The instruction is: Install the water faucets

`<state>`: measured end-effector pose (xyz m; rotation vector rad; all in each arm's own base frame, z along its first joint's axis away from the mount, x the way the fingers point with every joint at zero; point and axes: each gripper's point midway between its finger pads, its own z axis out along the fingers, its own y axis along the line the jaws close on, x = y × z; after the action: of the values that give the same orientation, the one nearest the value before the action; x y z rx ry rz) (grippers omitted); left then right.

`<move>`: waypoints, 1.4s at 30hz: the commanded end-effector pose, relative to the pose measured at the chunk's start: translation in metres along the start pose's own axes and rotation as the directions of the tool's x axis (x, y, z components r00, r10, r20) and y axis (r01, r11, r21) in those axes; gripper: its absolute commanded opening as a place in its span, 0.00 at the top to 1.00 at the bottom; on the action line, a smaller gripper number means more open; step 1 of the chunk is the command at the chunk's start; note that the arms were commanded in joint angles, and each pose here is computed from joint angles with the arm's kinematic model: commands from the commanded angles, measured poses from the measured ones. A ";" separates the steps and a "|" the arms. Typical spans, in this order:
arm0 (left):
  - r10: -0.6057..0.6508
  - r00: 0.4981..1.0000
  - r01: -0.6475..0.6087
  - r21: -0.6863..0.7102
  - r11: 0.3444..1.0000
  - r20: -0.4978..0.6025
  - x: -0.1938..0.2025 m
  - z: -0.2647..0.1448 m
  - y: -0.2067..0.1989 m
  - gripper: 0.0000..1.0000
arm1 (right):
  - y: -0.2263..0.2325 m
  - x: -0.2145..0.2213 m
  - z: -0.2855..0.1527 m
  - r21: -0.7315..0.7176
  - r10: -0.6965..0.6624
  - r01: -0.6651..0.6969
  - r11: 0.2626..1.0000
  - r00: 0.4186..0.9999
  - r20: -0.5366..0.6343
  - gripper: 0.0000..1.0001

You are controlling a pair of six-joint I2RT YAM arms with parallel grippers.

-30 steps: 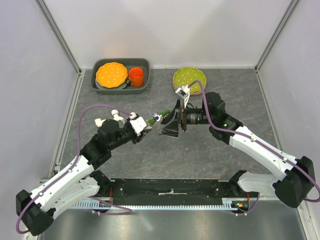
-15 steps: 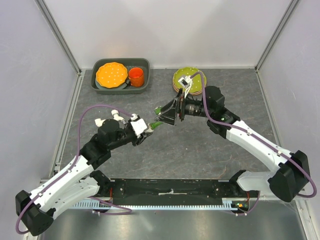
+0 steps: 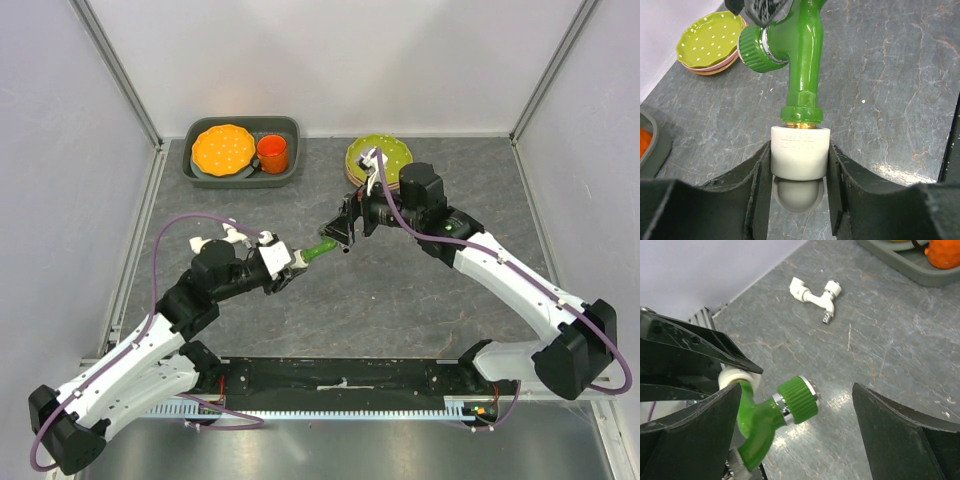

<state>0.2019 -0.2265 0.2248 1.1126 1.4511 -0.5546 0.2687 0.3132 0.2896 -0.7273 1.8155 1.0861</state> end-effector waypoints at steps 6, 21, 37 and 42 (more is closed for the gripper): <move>0.089 0.986 -0.100 0.072 0.992 0.141 -0.039 -0.004 -0.008 0.98 | -0.022 -0.019 0.002 0.081 -0.138 0.137 0.987 0.990 0.005 0.02; 0.079 0.989 -0.070 -0.068 0.995 0.129 -0.040 -0.008 0.015 0.98 | -0.027 0.040 0.009 0.011 -0.065 0.067 0.998 0.988 -0.141 0.02; 0.058 0.987 -0.051 -0.055 0.997 0.147 -0.041 -0.009 0.014 0.98 | -0.033 0.001 -0.031 0.140 -0.232 0.230 0.963 0.973 -0.005 0.02; 0.014 0.986 -0.005 -0.057 0.998 0.168 -0.044 -0.013 0.023 0.98 | -0.029 -0.030 -0.071 0.277 -0.416 0.356 0.892 0.888 0.196 0.02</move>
<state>0.2007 -0.2231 0.2350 1.1077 1.3989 -0.5690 0.2792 0.2583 0.2875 -0.7709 1.7055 0.7771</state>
